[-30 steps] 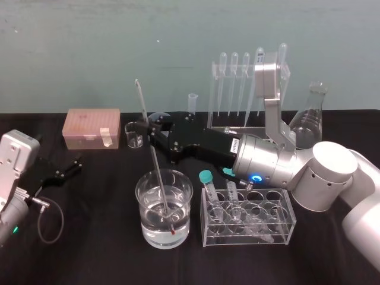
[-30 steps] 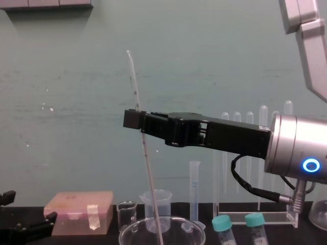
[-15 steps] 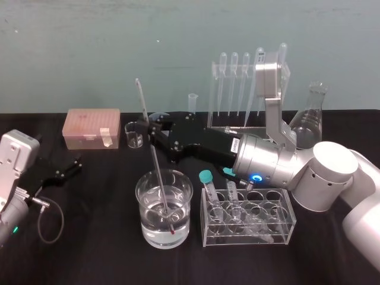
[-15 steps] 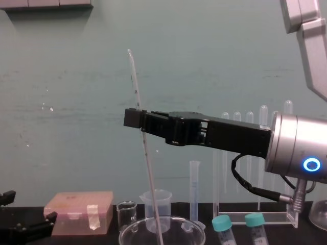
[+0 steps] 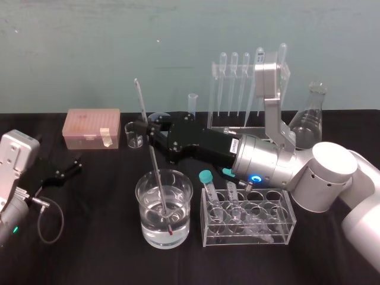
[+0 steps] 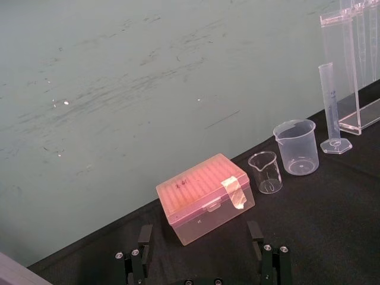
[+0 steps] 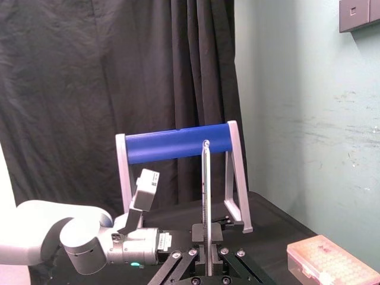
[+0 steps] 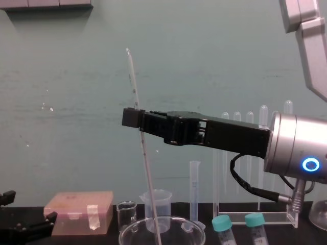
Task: Hold the thermometer with one hand and immerse one end into the beaker, then reinsert it into the test tube rack.
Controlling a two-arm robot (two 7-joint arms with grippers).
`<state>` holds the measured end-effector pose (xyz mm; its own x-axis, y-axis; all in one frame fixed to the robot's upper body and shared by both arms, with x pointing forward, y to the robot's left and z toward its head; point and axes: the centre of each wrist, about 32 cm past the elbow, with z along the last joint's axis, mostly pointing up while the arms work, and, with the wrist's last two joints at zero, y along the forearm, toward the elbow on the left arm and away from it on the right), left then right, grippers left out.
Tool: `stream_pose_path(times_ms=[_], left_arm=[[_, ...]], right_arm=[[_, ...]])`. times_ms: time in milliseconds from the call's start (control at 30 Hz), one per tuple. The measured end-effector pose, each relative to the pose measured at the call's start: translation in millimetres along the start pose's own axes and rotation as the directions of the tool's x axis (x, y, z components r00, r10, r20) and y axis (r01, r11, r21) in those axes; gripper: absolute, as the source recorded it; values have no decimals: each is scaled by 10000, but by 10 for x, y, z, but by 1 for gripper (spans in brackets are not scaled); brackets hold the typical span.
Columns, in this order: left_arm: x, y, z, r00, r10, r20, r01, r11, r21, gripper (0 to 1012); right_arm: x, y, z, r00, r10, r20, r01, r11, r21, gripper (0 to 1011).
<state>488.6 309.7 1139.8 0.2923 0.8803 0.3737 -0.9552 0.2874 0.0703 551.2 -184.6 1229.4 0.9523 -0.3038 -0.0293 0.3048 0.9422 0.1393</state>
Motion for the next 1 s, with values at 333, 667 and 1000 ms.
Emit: stream_pose_path(times_ms=[333,667,1000], left_arm=[[0,0,0,10000,0,1,0,10000,0,1008],[0,0,0,10000,0,0,0,10000,-1,1008],[0,0,0,10000,0,0,0,10000,-1,1008]], right_arm=[[-13,-7,-2,10000,-15,-6,15,10000,-2,56],[-19,-19,-3,10000,-83,-5,83,10000,16,56],[-28,-25,-4,9999,-111,-4,111,9999,29,56]])
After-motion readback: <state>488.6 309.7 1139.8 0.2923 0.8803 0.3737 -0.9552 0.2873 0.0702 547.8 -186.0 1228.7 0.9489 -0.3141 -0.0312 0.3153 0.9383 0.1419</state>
